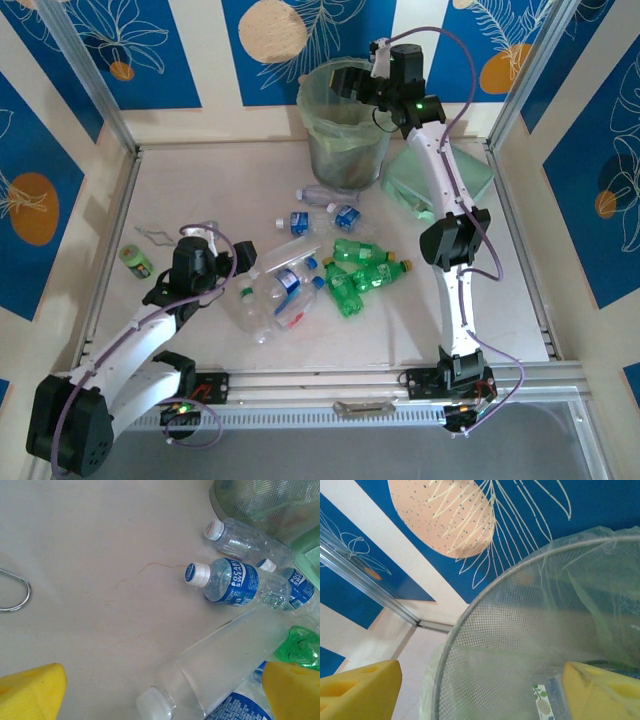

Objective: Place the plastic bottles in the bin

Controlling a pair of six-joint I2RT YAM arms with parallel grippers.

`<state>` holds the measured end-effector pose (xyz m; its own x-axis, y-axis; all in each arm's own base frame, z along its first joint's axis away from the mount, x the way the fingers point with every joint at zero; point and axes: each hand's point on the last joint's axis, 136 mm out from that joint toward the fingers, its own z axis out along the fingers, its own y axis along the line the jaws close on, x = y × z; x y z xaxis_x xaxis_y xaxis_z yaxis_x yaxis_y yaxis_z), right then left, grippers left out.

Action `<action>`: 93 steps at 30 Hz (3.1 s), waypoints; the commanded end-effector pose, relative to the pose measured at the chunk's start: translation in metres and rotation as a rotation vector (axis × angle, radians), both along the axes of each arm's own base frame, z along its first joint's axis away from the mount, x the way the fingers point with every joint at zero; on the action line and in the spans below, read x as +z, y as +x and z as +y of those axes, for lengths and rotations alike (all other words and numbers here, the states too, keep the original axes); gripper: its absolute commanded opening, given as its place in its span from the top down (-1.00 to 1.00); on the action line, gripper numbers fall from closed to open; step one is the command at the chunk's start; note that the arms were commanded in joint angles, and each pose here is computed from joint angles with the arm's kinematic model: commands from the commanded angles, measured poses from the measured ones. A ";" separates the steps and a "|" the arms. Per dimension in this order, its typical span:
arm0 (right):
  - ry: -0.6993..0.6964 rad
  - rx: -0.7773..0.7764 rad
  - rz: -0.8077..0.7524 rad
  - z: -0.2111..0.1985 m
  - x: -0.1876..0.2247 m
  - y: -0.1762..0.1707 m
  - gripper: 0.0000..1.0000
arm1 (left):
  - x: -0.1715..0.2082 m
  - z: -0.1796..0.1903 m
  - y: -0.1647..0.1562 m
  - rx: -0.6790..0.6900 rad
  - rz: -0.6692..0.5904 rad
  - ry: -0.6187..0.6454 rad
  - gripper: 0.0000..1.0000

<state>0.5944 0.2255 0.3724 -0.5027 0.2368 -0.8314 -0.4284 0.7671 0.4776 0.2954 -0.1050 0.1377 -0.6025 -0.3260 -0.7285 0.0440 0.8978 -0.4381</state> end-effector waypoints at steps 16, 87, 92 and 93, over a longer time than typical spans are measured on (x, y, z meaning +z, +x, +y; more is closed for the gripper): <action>-0.033 0.068 0.056 -0.002 -0.014 -0.158 -0.98 | -0.008 0.005 -0.040 -0.012 0.211 0.009 -0.99; 0.051 -0.119 0.235 -0.049 -0.113 -0.216 -0.98 | -0.104 -0.019 -0.160 -0.164 0.591 0.450 -0.17; 0.054 -0.118 0.236 -0.048 -0.113 -0.216 -0.98 | -0.098 -0.012 -0.156 -0.140 0.563 0.432 0.03; 0.054 -0.118 0.238 -0.048 -0.113 -0.216 -0.98 | -0.095 -0.010 -0.154 -0.131 0.556 0.427 0.05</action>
<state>0.3788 0.1773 0.2591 -0.6478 0.3392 -0.6821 -0.2078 0.7827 0.5866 0.1378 -0.1255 0.0391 -0.9472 0.0238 -0.3199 0.0449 0.9973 -0.0586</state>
